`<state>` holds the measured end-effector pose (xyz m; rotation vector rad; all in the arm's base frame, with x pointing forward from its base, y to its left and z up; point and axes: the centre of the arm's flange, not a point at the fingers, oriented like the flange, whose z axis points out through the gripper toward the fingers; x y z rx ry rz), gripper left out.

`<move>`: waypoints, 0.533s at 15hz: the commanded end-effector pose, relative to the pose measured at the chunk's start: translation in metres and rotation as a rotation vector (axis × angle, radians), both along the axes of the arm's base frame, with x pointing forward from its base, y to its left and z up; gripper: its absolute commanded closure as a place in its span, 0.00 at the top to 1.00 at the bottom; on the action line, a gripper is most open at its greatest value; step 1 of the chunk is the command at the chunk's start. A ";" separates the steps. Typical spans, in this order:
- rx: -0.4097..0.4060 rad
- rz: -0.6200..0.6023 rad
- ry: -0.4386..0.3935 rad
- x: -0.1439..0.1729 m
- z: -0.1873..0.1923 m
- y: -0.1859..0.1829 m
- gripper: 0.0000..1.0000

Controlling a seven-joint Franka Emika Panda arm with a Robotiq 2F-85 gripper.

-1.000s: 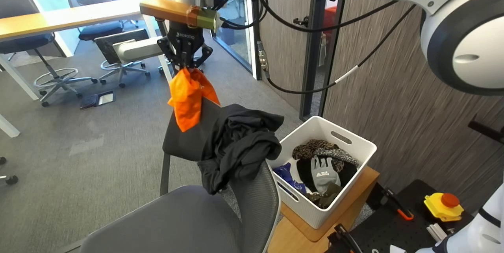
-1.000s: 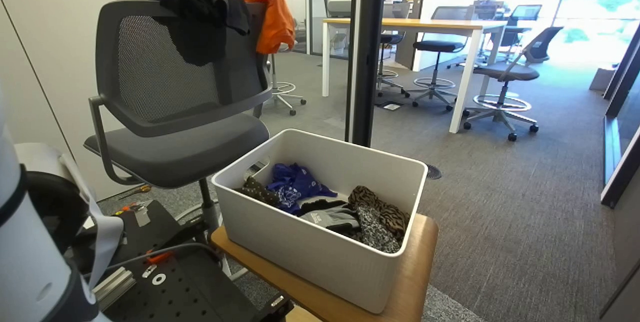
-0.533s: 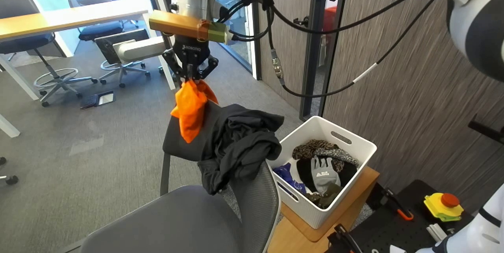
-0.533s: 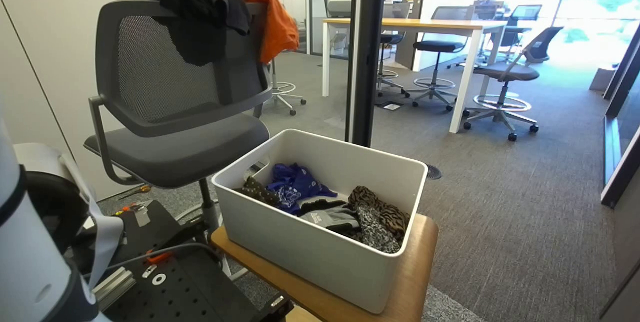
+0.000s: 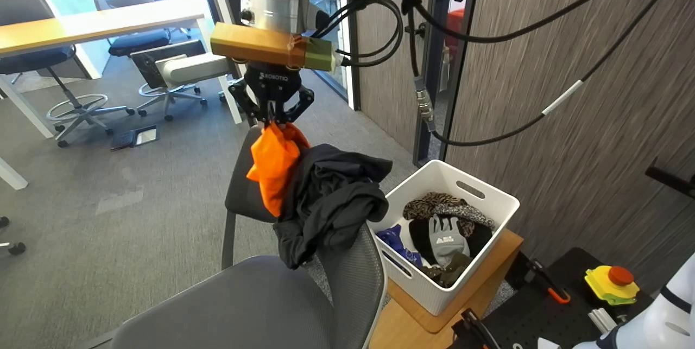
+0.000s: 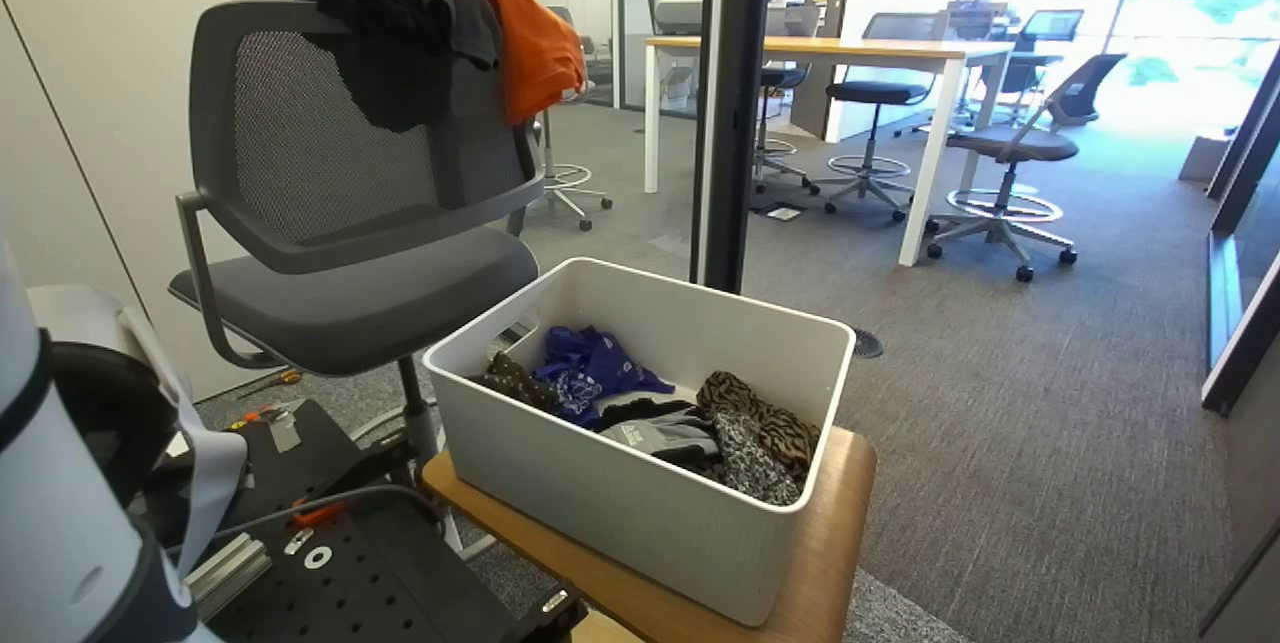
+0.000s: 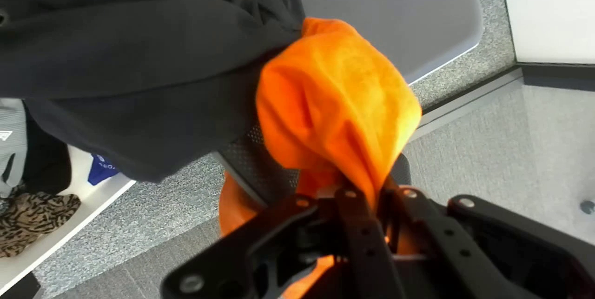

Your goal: Put the orange shirt on the backrest of the chair

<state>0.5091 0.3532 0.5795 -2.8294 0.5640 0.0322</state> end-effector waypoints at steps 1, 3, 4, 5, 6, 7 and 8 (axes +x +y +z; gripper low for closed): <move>0.013 0.015 0.001 -0.017 -0.012 -0.007 0.08; 0.007 0.016 0.009 -0.016 -0.019 -0.007 0.08; 0.004 0.018 0.013 -0.016 -0.021 -0.006 0.08; 0.002 0.018 0.016 -0.016 -0.023 -0.006 0.08; 0.000 0.020 0.017 -0.016 -0.025 -0.006 0.08; -0.002 0.021 0.019 -0.016 -0.026 -0.005 0.08; -0.004 0.021 0.021 -0.016 -0.027 -0.005 0.11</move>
